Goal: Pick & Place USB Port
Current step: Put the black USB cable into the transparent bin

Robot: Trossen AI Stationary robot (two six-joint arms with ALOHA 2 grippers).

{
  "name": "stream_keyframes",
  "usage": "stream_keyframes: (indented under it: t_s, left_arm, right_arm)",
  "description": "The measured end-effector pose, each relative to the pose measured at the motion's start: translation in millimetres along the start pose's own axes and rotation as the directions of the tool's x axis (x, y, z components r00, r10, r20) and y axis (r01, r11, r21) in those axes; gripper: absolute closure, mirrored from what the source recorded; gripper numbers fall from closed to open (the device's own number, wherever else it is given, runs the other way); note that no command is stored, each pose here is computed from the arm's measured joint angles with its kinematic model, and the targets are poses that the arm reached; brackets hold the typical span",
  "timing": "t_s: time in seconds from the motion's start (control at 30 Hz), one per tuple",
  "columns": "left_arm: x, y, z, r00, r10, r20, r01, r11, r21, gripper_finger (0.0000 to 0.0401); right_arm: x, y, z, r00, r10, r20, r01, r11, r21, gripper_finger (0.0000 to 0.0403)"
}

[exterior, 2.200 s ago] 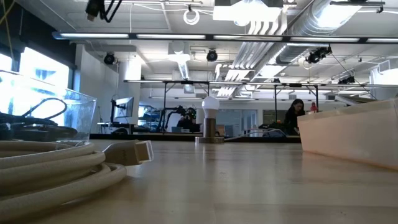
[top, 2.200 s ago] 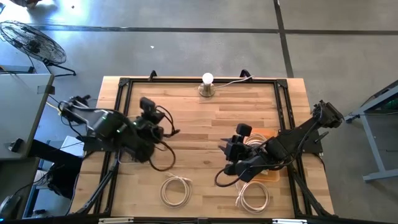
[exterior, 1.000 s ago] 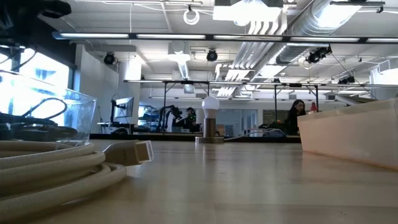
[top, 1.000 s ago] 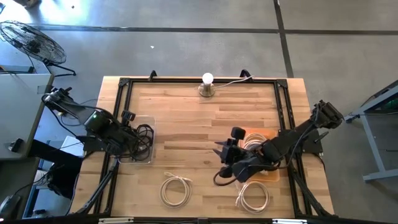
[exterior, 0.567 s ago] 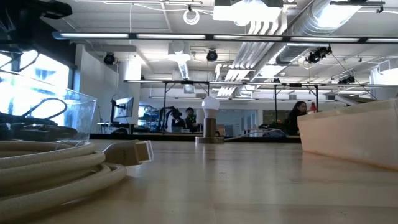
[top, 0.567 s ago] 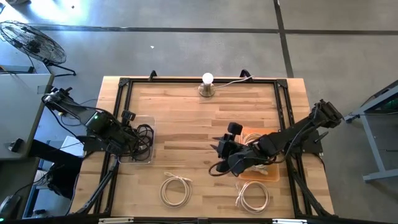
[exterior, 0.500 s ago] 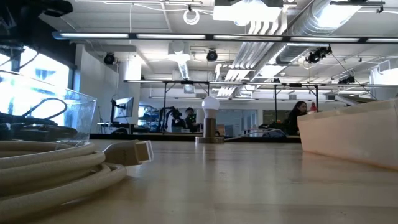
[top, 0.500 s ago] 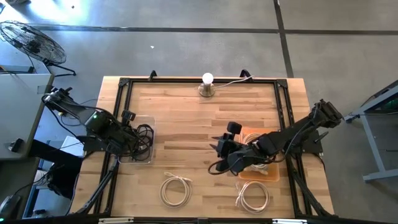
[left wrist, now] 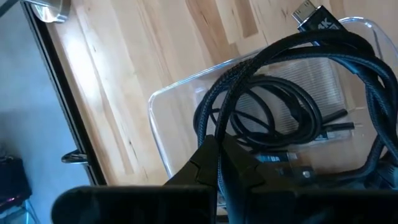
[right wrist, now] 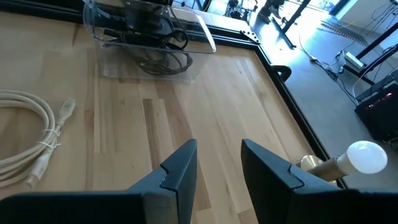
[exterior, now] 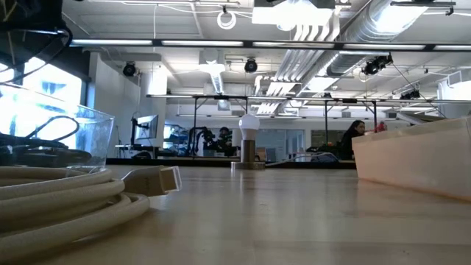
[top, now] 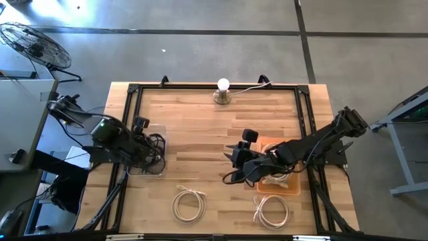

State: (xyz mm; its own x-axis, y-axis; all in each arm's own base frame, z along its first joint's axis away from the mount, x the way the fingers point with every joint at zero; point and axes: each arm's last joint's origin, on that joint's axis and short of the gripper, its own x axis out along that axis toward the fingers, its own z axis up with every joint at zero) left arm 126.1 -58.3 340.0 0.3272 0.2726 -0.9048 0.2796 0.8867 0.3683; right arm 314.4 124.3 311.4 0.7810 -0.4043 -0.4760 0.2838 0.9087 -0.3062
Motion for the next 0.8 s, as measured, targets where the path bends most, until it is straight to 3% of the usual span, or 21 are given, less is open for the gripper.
stream_keyframes:
  t_s: [0.3, 0.47, 0.8]
  left_arm:
    - [11, -7, 16, 0.998, 0.004, -0.058, -0.003, 1.0, 0.022, 0.0401]
    - [14, -10, 26, 1.0, -0.004, -0.002, 0.004, 0.999, 0.031, 0.0401]
    - [15, -10, 24, 1.0, -0.01, -0.018, 0.01, 1.0, 0.005, 0.0401]
  right_arm:
    - [0, 0, 0, 1.0, 0.0, 0.0, 0.0, 1.0, -0.016, 0.0286]
    - [0, 0, 0, 1.0, 0.0, 0.001, 0.0, 1.0, -0.022, 0.0286]
    - [0, 0, 1, 1.0, 0.0, 0.005, 0.0, 1.0, -0.019, 0.0286]
